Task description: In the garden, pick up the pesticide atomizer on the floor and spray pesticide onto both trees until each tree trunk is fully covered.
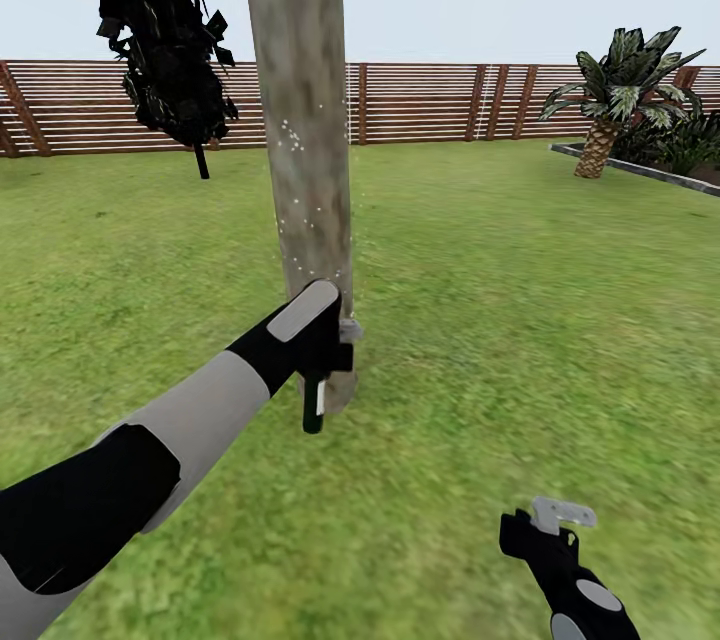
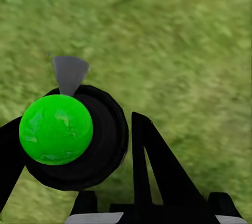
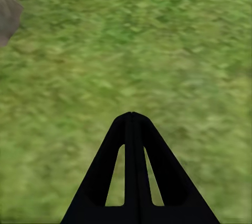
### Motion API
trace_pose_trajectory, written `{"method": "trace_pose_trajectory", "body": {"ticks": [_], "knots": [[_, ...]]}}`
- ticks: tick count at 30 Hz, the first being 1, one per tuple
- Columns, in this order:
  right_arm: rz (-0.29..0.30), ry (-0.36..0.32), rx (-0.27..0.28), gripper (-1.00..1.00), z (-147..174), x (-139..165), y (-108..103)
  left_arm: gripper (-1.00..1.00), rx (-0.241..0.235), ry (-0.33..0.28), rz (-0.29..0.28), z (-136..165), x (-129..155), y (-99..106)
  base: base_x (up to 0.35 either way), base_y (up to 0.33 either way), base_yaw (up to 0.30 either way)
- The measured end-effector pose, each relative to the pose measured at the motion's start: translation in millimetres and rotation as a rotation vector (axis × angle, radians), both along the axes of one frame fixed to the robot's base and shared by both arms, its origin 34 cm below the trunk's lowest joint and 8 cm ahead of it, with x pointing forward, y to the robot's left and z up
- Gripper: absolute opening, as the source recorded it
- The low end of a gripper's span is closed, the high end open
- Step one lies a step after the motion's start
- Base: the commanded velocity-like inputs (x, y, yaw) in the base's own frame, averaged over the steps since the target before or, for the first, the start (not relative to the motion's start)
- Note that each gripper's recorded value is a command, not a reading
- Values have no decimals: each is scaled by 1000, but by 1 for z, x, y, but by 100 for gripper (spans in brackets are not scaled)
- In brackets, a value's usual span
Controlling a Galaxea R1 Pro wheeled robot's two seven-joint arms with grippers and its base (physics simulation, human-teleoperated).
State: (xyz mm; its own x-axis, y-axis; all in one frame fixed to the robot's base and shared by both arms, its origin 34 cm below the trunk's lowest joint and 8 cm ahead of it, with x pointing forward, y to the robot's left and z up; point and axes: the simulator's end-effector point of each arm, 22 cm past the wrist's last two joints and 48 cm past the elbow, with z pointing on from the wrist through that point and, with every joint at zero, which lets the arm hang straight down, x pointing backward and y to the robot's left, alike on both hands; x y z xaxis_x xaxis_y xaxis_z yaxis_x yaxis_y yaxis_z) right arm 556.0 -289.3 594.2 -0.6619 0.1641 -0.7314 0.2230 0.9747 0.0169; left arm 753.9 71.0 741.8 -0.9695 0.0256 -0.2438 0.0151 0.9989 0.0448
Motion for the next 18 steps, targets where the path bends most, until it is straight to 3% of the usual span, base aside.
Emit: {"method": "trace_pose_trajectory", "body": {"ticks": [8,18], "knots": [[1,4,0,-100,-1,-1,0,-100,38,-84,3,41,21,3,0,0,0],[1,6,1,-100,-2,-2,1,-100,55,-268,32,159,74,12,0,0,0]]}}
